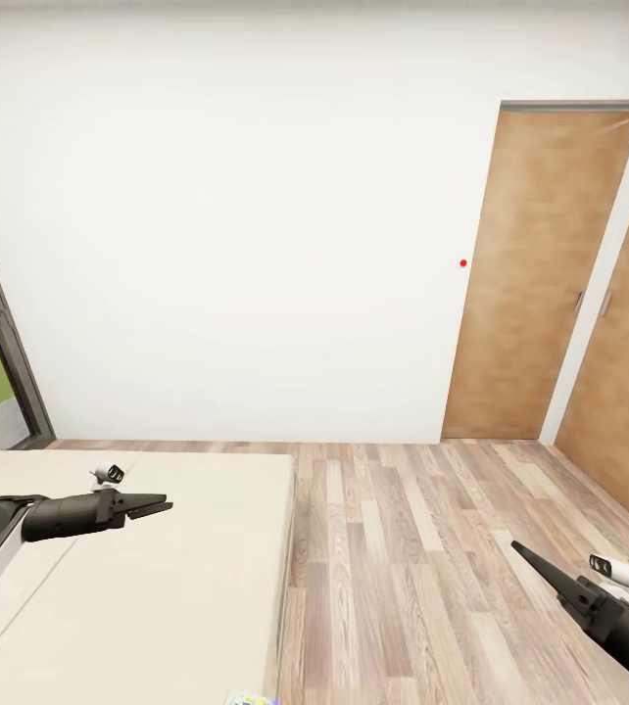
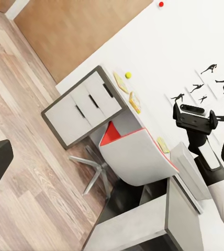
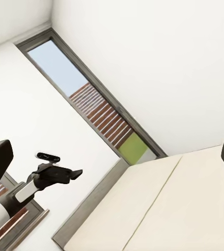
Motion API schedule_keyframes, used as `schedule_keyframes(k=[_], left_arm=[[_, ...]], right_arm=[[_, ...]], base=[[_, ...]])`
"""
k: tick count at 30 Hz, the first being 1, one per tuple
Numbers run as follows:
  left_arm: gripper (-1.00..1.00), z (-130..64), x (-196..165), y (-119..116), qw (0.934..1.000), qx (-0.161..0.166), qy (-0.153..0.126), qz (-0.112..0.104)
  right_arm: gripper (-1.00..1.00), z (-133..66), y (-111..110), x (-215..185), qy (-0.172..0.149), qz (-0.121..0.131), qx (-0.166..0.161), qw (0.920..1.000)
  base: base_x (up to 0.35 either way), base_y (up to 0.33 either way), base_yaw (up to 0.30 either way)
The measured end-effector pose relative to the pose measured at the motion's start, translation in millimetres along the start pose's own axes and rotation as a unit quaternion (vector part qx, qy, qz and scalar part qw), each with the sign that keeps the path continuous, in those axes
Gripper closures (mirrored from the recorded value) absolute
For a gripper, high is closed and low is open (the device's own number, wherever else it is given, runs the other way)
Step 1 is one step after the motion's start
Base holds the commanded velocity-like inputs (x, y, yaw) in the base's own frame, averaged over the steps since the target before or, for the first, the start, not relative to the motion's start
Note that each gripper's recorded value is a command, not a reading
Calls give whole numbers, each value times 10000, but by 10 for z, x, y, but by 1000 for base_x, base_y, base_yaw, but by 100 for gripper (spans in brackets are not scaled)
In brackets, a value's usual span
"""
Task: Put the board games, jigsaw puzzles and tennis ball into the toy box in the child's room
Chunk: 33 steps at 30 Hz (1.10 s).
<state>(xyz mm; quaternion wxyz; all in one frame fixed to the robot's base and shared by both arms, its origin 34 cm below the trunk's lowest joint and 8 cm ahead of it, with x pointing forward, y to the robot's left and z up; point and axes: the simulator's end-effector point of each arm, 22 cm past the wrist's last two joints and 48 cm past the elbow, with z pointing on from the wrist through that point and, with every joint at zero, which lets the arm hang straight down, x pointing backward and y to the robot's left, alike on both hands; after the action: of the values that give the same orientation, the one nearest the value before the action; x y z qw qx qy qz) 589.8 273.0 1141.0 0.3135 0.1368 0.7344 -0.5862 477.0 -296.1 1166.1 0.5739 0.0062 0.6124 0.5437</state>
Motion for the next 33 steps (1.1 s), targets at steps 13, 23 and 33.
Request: schedule_keyframes(k=[13, 23, 33], left_arm=[[-100, -2, -7, -19, 10000, 6, -6, 18], [-100, -18, -35, -85, 10000, 16, -26, 88], [-100, -33, -64, -159, 9998, 32, -48, 165]], right_arm=[[-100, -1, 18, -9, -11, -18, -19, 10000], [-100, -7, 72, -45, -56, -105, -71, 9999], [-100, -11, 130, -76, -94, -162, -124, 9997]], base=[[0, 0, 0], [0, 0, 0], [0, 0, 0]])
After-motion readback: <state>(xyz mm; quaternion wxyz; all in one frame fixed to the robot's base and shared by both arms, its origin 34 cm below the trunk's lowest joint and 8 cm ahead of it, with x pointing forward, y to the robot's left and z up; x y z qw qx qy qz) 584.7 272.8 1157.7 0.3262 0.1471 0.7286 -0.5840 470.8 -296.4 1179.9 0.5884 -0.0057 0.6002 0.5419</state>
